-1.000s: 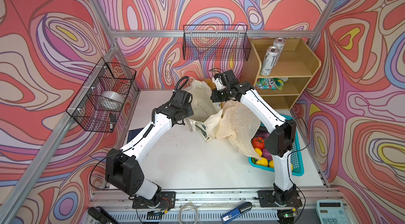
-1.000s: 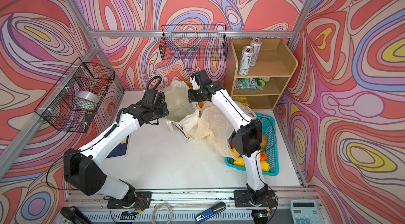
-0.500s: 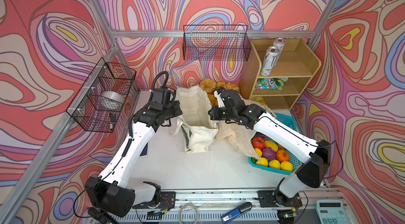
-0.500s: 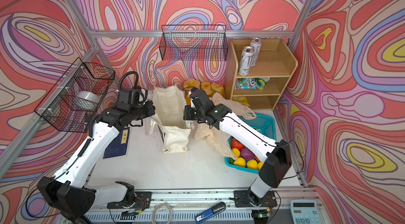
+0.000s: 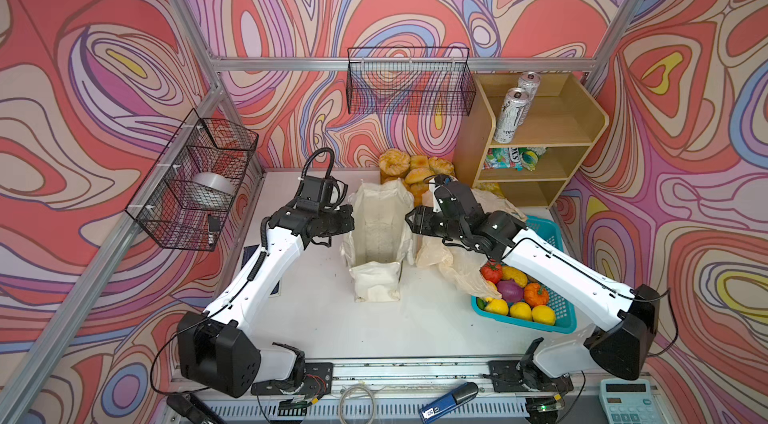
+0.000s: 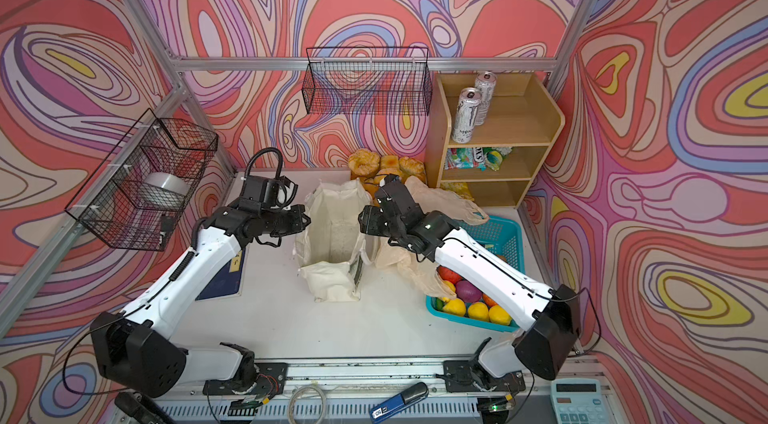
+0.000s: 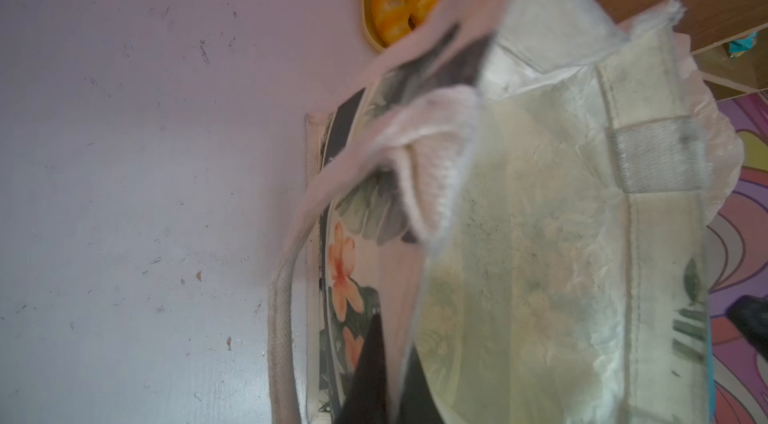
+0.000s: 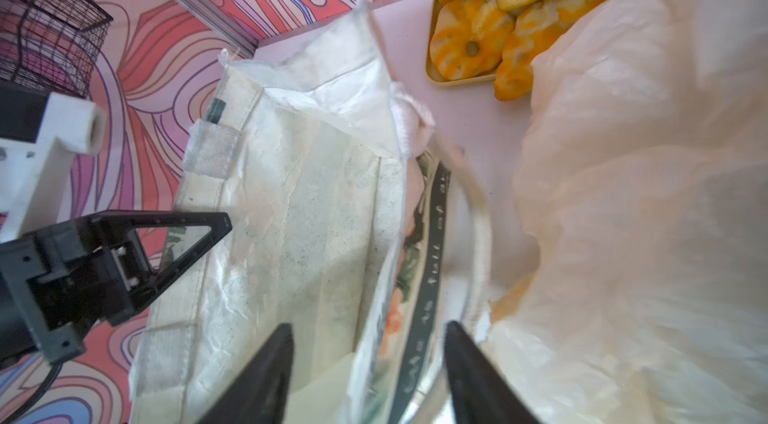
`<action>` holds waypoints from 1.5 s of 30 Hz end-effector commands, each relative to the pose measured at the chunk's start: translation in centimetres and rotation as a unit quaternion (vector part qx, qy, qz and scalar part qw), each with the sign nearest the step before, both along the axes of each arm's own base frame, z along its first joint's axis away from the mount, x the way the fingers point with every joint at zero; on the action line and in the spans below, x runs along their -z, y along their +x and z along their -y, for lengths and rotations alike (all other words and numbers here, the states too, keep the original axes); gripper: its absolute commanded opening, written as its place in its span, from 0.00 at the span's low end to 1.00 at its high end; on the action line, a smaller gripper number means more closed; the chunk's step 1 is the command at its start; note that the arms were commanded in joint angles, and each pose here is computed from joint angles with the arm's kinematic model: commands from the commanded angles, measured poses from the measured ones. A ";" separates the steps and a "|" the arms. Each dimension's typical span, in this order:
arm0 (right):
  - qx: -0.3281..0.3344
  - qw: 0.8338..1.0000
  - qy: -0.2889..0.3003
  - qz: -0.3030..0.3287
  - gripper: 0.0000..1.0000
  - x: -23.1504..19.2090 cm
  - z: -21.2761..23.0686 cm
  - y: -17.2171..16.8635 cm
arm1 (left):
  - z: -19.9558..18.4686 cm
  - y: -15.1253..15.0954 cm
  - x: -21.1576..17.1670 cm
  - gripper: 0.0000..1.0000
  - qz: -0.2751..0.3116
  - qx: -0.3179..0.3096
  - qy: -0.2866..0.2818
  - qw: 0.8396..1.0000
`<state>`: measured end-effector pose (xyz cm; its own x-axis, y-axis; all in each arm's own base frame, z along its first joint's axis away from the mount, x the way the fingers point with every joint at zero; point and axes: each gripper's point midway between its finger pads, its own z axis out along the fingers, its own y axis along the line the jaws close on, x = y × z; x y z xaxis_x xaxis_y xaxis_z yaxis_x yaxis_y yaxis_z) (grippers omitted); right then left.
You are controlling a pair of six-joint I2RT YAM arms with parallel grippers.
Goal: Place the mixed food into the grocery bags and tie them
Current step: 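Grasp a shelf silver can with the right gripper while the left holds the bag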
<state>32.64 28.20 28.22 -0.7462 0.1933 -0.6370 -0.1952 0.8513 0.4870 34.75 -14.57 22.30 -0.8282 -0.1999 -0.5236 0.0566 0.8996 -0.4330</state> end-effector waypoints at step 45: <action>0.184 0.953 -0.065 0.234 0.92 -16.4 27.3 23.7 | 4.6 -0.3 -1.9 0.00 0.021 0.050 -0.041 0.998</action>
<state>55.22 0.69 45.14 -0.2761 0.3003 -0.9130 -0.0286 0.9469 0.3202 34.10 -18.27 23.21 -0.8307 -0.1576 -0.5340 0.1428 0.8667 -0.4780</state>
